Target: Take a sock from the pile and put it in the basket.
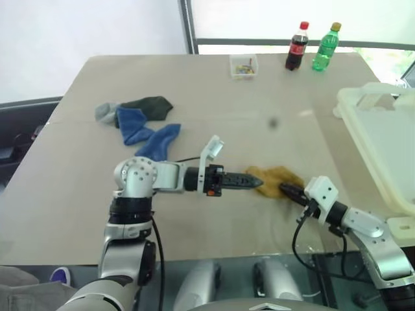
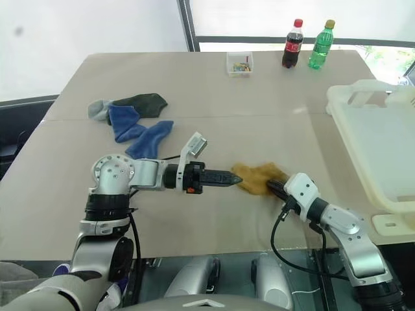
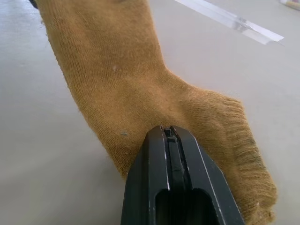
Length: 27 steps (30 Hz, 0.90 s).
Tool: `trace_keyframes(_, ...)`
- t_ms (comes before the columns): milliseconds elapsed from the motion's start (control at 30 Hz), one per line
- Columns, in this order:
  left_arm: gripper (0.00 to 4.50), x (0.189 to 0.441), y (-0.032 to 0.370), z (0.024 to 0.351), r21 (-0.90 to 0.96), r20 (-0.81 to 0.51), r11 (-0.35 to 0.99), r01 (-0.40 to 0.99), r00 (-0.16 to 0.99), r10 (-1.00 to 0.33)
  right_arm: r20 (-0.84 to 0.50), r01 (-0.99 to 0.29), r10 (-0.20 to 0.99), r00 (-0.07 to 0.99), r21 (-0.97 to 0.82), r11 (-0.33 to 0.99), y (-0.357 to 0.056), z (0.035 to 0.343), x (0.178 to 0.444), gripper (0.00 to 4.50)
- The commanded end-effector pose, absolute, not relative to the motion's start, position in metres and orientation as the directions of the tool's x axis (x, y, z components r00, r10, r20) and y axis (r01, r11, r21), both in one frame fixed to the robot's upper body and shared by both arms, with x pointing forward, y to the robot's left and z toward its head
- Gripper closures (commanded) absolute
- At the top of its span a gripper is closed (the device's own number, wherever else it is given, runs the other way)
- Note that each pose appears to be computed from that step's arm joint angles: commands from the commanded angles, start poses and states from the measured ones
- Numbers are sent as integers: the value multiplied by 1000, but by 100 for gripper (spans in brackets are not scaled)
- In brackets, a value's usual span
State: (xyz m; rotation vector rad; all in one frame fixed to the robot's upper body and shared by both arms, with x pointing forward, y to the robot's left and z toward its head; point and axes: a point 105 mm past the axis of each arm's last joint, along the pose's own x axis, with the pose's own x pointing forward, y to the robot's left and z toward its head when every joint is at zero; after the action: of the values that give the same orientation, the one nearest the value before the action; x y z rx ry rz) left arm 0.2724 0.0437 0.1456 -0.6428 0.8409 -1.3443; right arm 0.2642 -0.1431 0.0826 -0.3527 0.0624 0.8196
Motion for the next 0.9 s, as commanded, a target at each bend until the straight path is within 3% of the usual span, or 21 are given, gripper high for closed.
trace_keyframes(33,0,278,32,159,-786,-92,86,612,22,-995,-142,-706,703,697,-311,636,-144,99,261,445)
trace_keyframes(400,0,283,-25,156,-794,-37,-12,608,-68,-997,-133,-695,695,706,-322,643,-143,108,254,445)
trace_keyframes(733,0,309,-65,114,-843,-147,155,516,56,-988,-164,-713,720,674,-400,576,-139,121,238,445)
trace_keyframes(900,0,313,-67,95,-846,-213,226,482,84,-974,-192,-762,751,632,-327,558,-137,134,212,445)
